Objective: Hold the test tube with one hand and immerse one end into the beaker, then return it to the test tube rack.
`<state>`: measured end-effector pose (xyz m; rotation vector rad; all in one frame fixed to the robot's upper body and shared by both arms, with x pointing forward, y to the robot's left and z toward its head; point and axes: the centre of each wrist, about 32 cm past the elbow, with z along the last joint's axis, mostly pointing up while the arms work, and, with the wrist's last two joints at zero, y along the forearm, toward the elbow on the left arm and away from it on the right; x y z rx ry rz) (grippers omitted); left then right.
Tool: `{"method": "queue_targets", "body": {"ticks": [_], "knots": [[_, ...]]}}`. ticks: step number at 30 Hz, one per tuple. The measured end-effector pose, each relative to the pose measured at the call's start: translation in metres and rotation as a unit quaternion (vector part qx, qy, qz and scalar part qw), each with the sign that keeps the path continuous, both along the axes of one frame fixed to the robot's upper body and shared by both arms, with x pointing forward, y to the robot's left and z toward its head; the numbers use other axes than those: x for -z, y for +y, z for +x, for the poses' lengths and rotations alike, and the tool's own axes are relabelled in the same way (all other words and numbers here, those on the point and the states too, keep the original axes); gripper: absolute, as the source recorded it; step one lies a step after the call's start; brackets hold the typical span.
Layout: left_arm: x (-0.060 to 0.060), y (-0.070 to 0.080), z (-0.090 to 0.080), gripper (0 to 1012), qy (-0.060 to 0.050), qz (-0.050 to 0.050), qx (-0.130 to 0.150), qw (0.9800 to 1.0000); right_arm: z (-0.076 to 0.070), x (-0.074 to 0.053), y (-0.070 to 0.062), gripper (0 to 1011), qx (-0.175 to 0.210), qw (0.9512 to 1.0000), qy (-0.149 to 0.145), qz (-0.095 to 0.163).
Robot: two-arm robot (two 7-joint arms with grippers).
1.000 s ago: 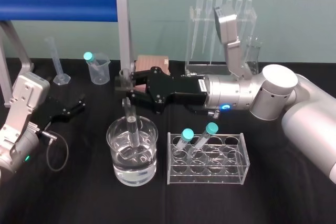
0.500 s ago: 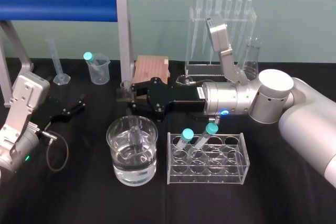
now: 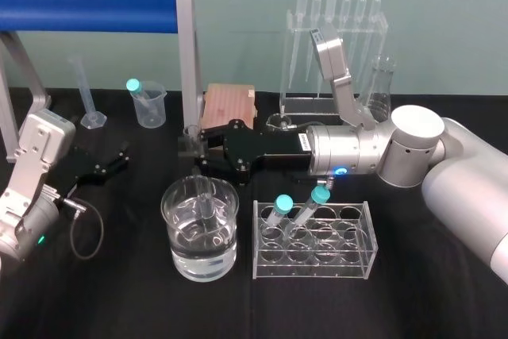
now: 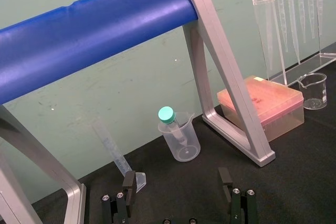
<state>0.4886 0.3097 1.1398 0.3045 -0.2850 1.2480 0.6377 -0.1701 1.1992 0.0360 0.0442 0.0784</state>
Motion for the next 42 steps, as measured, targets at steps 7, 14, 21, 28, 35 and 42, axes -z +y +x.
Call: {"method": "queue_targets", "body": {"ticks": [7,14,21,28,35,42], "knots": [[0.0000,0.0000,0.0000,1000,0.000,0.000,0.000,1.0000,0.0000,0.0000,0.0000,250,0.000,1.0000,0.000,0.000],[0.0000,0.0000,0.0000,1000,0.000,0.000,0.000,1.0000,-0.0001,0.0001,0.0001,249,0.000,1.0000,0.000,0.001],[0.0000,0.0000,0.0000,1000,0.000,0.000,0.000,1.0000,-0.0002,0.0001,0.0002,249,0.000,1.0000,0.000,0.001],[0.0000,0.0000,0.0000,1000,0.000,0.000,0.000,1.0000,-0.0003,0.0001,0.0002,249,0.000,1.0000,-0.001,0.001],[0.0000,0.0000,0.0000,1000,0.000,0.000,0.000,1.0000,-0.0003,0.0001,0.0002,249,0.001,1.0000,0.000,0.001],[0.0000,0.0000,0.0000,1000,0.000,0.000,0.000,1.0000,-0.0003,0.0001,0.0003,249,0.001,1.0000,0.000,0.001]]}}
